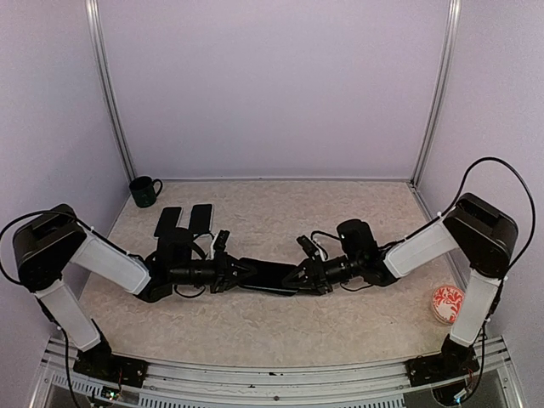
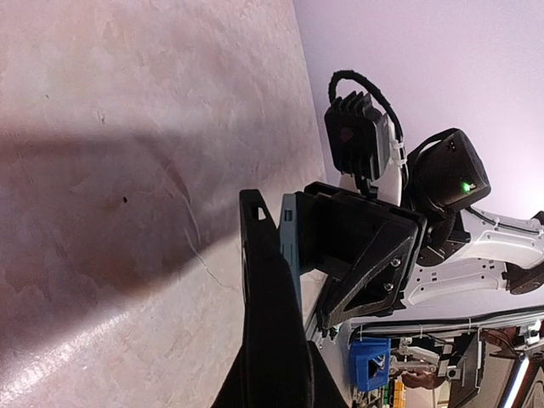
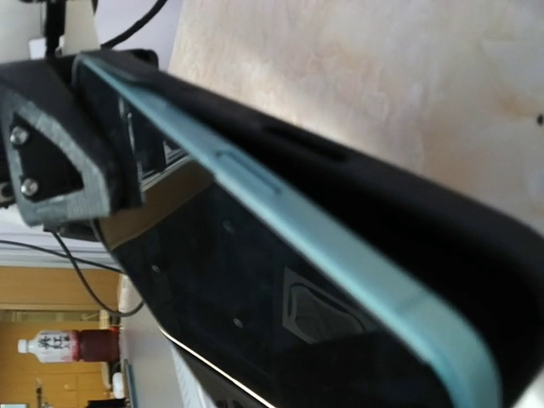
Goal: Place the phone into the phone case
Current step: Pass from the right arm to the left, then press the phone case onto the phone.
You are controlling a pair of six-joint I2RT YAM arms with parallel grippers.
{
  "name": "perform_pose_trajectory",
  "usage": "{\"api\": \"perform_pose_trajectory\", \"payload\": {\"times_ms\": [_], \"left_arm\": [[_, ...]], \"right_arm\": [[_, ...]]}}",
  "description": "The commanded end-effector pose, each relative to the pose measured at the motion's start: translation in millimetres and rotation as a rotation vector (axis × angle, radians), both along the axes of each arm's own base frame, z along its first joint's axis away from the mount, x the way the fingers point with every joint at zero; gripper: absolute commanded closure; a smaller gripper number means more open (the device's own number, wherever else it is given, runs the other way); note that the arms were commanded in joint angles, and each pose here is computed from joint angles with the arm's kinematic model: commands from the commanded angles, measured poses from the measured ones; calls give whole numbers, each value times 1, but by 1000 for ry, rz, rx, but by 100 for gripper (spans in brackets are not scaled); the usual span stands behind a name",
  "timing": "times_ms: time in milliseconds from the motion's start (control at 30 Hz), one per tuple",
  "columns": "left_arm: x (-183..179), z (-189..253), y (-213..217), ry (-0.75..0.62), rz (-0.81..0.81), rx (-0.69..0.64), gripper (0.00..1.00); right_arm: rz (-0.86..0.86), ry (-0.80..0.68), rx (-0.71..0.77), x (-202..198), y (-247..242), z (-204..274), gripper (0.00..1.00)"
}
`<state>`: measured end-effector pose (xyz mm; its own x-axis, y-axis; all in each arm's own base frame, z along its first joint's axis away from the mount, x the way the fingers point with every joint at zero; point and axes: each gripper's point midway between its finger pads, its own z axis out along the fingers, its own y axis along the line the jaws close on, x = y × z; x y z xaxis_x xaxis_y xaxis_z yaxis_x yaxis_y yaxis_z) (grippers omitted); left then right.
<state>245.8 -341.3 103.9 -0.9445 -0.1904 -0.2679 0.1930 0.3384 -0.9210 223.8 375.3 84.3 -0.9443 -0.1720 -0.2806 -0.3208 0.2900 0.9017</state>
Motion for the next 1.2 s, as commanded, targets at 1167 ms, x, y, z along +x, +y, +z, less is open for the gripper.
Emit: {"api": "perform_pose_trajectory", "payload": {"times_ms": [1167], "left_arm": [[-32, 105, 0, -355, -193, -216, 100]], "right_arm": [[170, -312, 200, -34, -41, 88, 47]]}}
